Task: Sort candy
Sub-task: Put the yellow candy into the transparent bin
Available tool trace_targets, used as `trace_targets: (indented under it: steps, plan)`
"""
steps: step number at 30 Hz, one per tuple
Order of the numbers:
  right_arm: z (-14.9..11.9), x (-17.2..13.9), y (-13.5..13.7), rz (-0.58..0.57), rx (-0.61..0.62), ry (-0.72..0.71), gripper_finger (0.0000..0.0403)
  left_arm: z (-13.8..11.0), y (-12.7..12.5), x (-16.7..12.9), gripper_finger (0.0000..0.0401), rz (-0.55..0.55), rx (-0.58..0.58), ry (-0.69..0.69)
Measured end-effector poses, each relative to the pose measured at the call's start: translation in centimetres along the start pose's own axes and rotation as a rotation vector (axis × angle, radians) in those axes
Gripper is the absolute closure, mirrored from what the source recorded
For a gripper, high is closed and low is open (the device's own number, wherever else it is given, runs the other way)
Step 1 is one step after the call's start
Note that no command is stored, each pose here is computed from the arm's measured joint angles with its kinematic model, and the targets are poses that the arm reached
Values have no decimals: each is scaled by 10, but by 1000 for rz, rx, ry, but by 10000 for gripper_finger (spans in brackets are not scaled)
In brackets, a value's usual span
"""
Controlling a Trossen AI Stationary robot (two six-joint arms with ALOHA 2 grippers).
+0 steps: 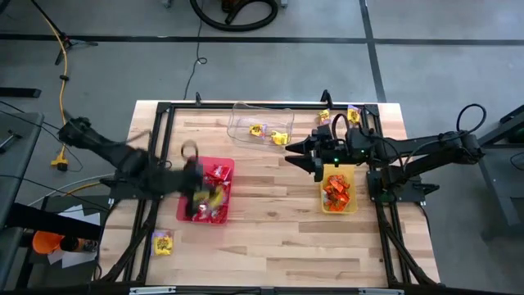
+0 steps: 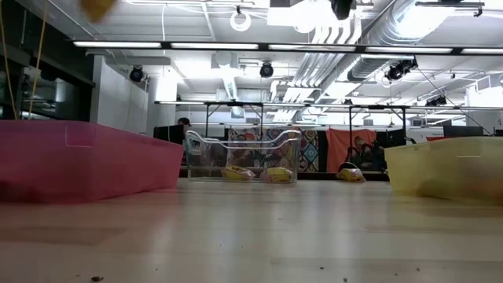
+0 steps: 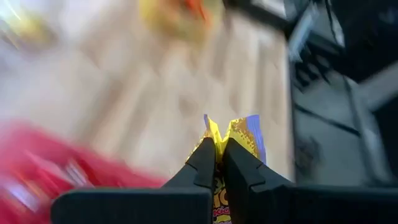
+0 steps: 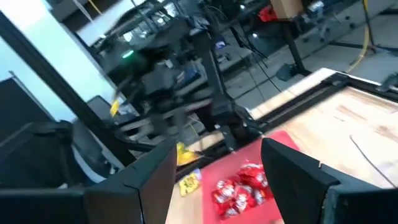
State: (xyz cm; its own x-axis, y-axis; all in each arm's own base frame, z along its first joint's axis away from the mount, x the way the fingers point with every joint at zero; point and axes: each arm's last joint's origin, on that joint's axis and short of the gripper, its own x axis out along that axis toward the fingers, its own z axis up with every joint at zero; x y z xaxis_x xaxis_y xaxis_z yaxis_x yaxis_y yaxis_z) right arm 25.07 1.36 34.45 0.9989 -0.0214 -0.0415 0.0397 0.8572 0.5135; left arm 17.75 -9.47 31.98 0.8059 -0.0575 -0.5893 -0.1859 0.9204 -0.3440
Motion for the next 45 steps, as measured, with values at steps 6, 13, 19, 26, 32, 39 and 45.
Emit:
trace_targets:
  steps: [6, 13, 19, 26, 32, 39, 45]
  plan:
    - [0, 0, 8, 29, 3, -33, 174, 63, 42, 10, 401, 17, 149, -297]
    - [-5, -1, 15, 16, -29, -40, 174, 94, 76, 34, 401, -175, 92, -527]
    - [-8, 0, 17, -45, -118, -58, 174, 74, 80, 51, 401, -228, 45, -597]
    - [-7, 0, 15, -68, -147, -74, 174, 66, 83, 55, 401, -230, 9, -685]
    - [-7, 0, 15, -93, -163, -81, 174, 71, 97, 56, 401, -101, -83, -734]
    - [-7, 0, 13, -134, -168, -94, 174, 111, 149, 75, 401, 140, -145, -602]
    - [-7, -1, 13, -136, -157, -96, 174, 144, 212, 100, 400, 389, -246, -341]
